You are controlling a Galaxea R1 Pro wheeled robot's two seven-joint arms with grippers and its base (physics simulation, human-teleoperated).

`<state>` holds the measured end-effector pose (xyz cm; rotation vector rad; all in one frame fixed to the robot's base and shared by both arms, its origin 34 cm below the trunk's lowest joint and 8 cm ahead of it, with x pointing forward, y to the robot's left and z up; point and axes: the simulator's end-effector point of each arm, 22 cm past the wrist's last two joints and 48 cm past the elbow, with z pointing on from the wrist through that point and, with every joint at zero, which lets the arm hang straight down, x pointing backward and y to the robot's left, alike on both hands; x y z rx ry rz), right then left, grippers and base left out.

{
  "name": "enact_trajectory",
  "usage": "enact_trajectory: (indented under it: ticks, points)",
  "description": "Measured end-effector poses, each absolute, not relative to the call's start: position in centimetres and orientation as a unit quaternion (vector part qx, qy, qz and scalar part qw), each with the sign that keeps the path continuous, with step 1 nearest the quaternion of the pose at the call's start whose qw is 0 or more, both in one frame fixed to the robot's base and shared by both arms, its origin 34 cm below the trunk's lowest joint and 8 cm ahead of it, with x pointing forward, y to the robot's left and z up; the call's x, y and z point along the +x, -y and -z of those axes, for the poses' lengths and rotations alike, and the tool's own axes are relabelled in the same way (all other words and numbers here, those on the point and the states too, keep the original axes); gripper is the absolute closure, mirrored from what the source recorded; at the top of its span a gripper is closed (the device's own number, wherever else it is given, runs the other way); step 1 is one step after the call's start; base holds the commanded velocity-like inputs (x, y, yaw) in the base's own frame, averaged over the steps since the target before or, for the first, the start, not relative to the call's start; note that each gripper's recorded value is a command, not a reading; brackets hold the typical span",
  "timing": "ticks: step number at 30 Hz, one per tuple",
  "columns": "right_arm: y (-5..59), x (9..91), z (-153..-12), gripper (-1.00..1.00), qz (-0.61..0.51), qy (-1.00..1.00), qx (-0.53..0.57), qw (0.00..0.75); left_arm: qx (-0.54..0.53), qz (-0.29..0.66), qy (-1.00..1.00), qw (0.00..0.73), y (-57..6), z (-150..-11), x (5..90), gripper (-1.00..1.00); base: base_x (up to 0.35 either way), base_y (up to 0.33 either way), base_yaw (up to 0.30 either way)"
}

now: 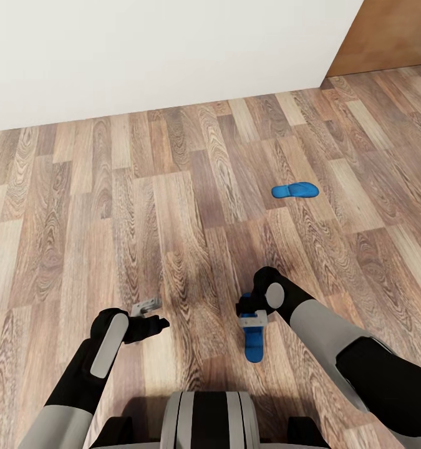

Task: In the bedroom, move the book from the bed onto either nightstand, and place the two sandals side by side next to the bed.

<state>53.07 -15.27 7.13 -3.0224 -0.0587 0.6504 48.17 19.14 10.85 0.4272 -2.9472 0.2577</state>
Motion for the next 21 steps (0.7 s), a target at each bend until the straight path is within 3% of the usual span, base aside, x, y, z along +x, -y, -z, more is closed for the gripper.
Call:
enact_trajectory:
  ticks: [21]
  points:
    - [15.2,53.3,-4.5,-1.0,-0.181,-0.003,-0.983,0.018,0.143,-0.083,0.982,0.095,-19.1,-9.3,46.7,-1.0,0.0,0.0,0.0]
